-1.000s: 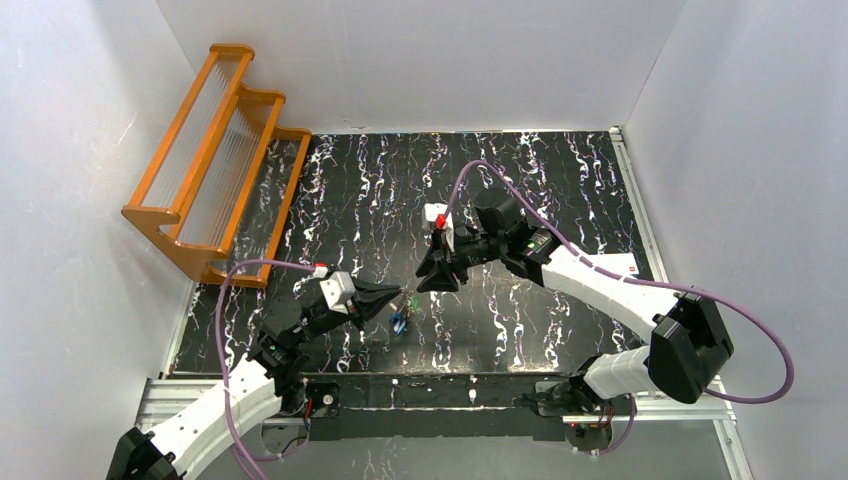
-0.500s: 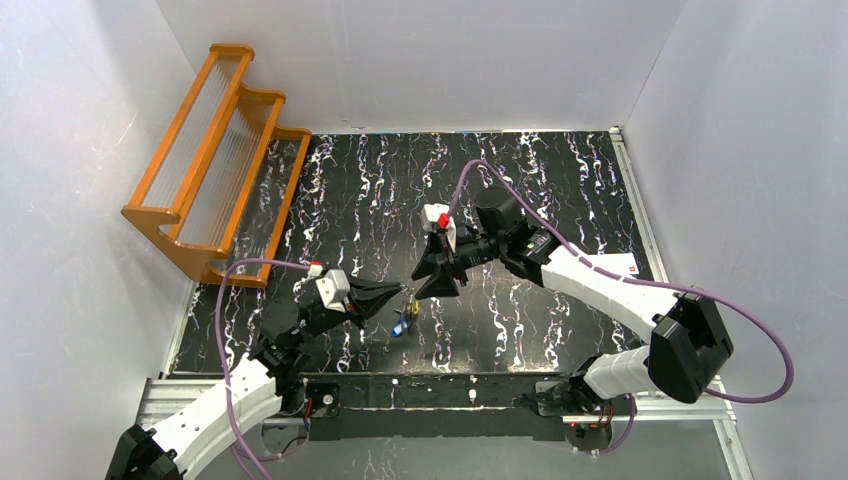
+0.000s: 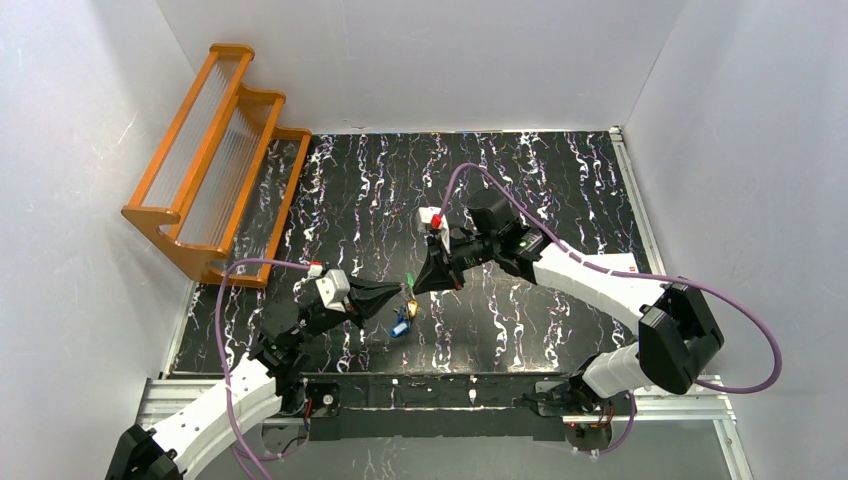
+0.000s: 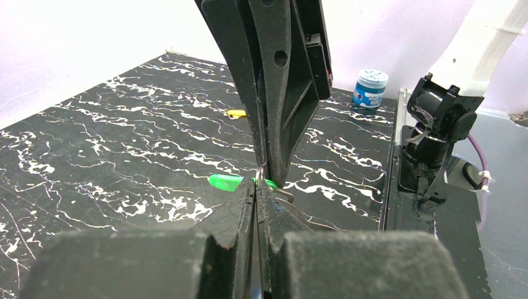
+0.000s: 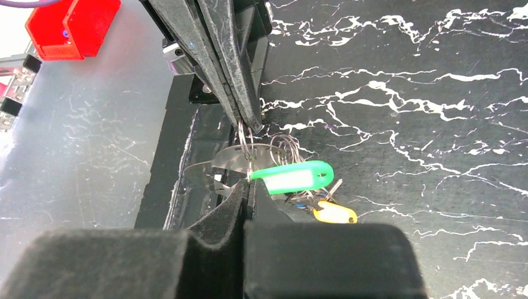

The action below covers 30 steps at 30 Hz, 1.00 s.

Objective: Put the keys on the keyring

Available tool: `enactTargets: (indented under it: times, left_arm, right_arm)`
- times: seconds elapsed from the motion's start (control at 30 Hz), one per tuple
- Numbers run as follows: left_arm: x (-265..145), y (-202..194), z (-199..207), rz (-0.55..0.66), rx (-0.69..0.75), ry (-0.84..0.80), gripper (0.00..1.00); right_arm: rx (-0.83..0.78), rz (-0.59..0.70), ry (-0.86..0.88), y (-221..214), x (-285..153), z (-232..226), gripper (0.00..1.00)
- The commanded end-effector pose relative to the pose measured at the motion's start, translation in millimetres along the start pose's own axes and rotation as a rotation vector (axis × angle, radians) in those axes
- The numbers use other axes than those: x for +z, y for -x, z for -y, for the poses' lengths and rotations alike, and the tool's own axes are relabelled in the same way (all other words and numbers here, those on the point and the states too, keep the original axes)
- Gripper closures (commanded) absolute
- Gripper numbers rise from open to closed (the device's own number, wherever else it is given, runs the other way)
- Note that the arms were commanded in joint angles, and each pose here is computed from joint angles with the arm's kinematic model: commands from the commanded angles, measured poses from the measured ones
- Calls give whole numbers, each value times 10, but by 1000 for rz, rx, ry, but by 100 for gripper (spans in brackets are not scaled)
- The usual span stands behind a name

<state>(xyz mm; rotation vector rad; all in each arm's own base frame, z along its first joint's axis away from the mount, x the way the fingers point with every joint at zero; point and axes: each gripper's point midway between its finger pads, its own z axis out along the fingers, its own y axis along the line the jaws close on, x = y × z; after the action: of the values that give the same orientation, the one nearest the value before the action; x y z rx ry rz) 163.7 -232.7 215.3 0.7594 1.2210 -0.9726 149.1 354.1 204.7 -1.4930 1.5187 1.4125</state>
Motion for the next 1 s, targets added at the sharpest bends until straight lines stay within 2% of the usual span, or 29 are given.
enactTargets:
  times: [0.0, 0.5, 0.8, 0.87, 0.9, 0.97]
  left_arm:
    - [18, 178, 15, 67, 34, -5, 100]
    - [19, 218, 28, 84, 23, -8, 100]
    - [14, 218, 39, 88, 19, -12, 100]
    - [11, 215, 40, 88, 17, -12, 100]
    - [9, 211, 42, 88, 17, -13, 100]
    - [6, 194, 40, 85, 16, -12, 100]
  right_arm:
    - [-43, 23, 1, 146, -16, -2, 99]
    - [23, -45, 7, -125, 89, 107, 99]
    - [-3, -23, -5, -5, 88, 115, 97]
    - [-20, -13, -22, 38, 63, 111, 79]
    - [-32, -6, -31, 62, 47, 104, 65]
    - [-61, 19, -51, 126, 5, 82, 53]
